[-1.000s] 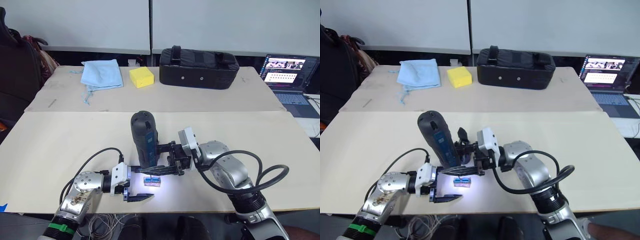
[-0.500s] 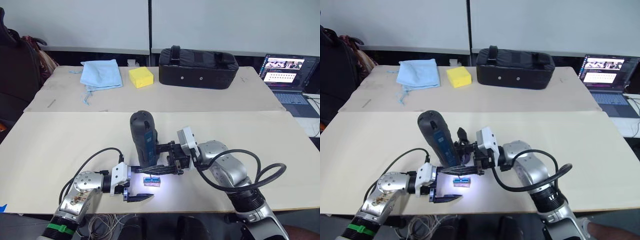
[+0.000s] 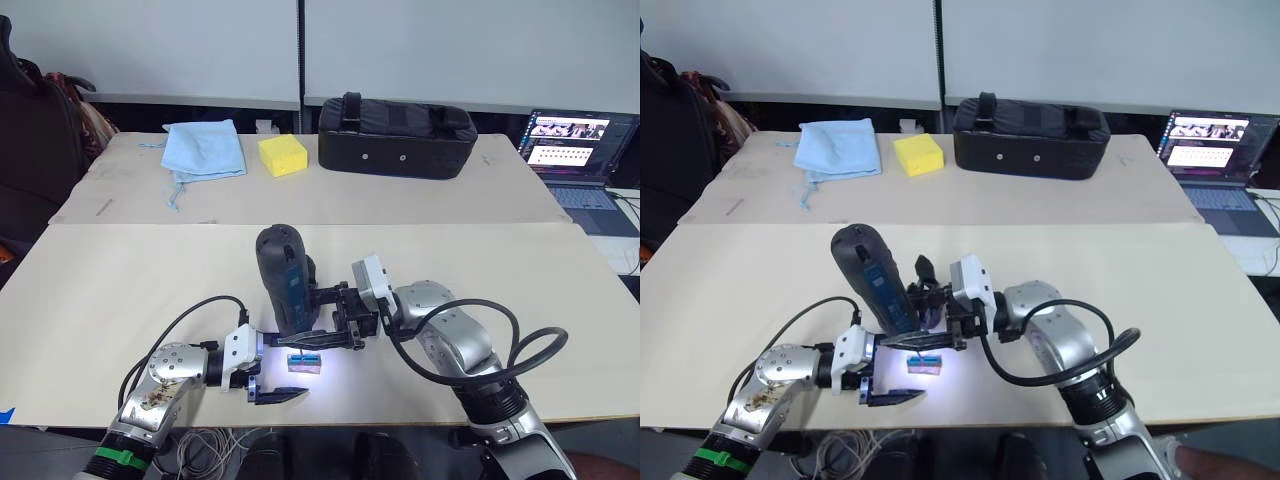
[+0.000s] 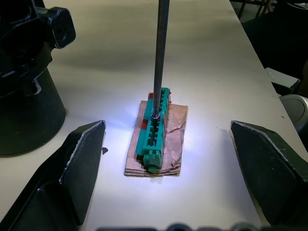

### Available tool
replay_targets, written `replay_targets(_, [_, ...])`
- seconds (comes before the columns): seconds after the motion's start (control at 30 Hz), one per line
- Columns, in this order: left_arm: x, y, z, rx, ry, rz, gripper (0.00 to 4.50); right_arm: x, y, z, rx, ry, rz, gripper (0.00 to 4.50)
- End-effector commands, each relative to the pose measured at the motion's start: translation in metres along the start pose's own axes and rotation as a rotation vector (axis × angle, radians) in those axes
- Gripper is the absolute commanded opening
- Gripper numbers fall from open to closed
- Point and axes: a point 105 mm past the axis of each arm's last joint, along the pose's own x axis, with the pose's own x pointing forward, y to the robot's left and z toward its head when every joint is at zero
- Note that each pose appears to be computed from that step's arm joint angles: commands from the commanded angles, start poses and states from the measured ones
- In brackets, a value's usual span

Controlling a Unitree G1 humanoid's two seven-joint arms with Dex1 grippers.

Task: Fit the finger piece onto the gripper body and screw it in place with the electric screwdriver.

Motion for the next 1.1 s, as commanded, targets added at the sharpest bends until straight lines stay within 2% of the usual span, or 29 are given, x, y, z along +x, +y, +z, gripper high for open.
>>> replay_targets(0.03, [0.003,-0.009,-0.008,-0.038,0.019,-0.031,4.41,-0.002,0.004,0.001,-0.004,-0.002,0.025,1.92])
replay_targets(0.37, [0.003,-0.008,0.0,-0.023,-0.024,-0.036,4.41,-0.006,-0.001,0.013,-0.035,-0.026,0.018,1.92])
replay_targets(0.67, [-0.004,-0.002,-0.001,-0.019,-0.017,-0.004,4.41,-0.005,-0.004,0.028,-0.073,-0.056,0.021,1.92])
replay_targets(0.73, [-0.006,-0.004,0.003,-0.021,-0.045,-0.007,4.41,-0.005,-0.003,0.03,-0.079,-0.062,0.028,1.92])
replay_targets(1.1, [-0.035,0.0,0.022,-0.001,-0.126,0.058,4.41,-0.005,0.001,0.065,-0.086,-0.128,0.052,1.92])
